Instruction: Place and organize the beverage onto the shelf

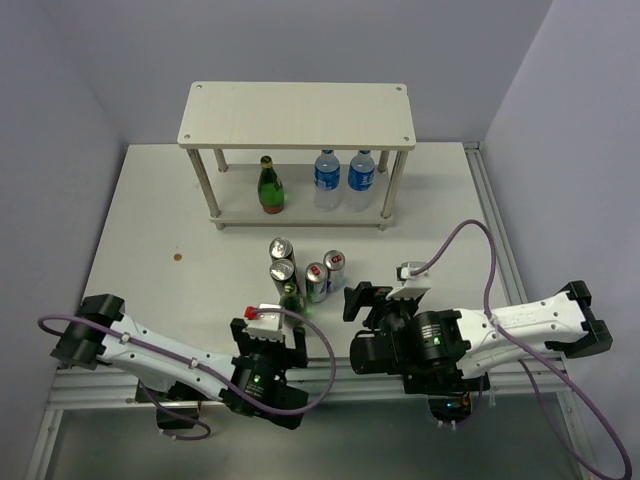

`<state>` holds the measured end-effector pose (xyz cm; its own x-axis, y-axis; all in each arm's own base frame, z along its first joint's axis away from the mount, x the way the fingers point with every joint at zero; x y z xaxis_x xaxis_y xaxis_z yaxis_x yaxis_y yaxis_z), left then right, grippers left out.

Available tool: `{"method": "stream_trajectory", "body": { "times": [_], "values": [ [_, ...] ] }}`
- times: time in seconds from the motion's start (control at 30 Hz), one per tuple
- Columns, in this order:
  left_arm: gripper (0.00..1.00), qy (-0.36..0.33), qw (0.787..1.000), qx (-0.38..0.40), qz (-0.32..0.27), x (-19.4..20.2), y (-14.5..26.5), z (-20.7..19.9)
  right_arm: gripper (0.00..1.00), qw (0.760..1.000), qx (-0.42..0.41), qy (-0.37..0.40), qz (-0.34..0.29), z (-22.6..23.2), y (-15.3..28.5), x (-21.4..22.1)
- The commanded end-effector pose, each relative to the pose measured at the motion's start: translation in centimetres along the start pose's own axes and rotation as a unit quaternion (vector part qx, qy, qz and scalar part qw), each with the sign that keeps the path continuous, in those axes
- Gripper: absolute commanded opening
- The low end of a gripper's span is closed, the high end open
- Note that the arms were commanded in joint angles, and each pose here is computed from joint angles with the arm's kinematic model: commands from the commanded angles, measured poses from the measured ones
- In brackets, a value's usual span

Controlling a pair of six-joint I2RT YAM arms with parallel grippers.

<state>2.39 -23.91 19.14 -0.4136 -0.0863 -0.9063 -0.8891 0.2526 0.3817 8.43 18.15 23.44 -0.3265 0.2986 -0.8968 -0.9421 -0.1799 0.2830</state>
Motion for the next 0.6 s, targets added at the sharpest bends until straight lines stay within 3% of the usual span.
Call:
{"method": "stream_trajectory", "body": {
  "times": [0.0, 0.07, 0.17, 0.33, 0.37, 0.4, 0.43, 0.57],
  "values": [
    [0.99, 0.066, 0.998, -0.004, -0.024, 1.9, -1.1, 2.7, 1.00, 1.000, 0.004, -0.028, -0.010, -0.5, 0.1, 0.7],
    [0.99, 0.101, 0.994, 0.014, -0.031, 2.4, -1.6, 3.0, 1.00, 1.000, 0.003, -0.024, -0.007, -0.5, 0.2, 1.0],
    [0.99, 0.078, 0.995, 0.030, -0.050, 3.1, -2.3, 3.7, 1.00, 1.000, 0.004, -0.023, -0.006, -0.3, 0.3, 1.2],
    [0.99, 0.106, 0.991, 0.057, -0.063, 3.5, -2.7, 3.2, 1.00, 1.000, 0.014, -0.009, -0.008, -0.3, 0.2, 1.7],
    [0.99, 0.081, 0.993, 0.060, -0.064, 3.9, -2.9, 3.6, 1.00, 1.000, 0.016, -0.008, -0.008, -0.2, 0.2, 1.9],
    [0.99, 0.128, 0.987, 0.083, -0.060, 3.3, -2.5, 2.5, 1.00, 1.000, 0.016, -0.006, -0.007, -0.2, 0.2, 2.1],
    [0.99, 0.088, 0.990, 0.097, -0.056, 3.3, -2.4, 2.4, 1.00, 1.000, 0.017, -0.009, -0.004, -0.2, 0.2, 2.2],
    [0.99, 0.090, 0.980, 0.172, -0.040, 3.9, -2.4, 2.5, 1.00, 1.000, 0.022, -0.002, -0.001, -0.3, 0.0, 3.0]
  ]
}}
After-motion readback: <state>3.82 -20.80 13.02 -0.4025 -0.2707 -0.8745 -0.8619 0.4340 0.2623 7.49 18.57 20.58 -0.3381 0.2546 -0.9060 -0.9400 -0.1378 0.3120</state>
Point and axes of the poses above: each gripper's point midway between its finger pads, its own y axis back along the fingers, its own z axis along the line the jaws close on, x = y × z, the point moved 6 cm from there along y, back along the fingers, and after that the axes turned 1 degree about -y, right-handed, at the moved point
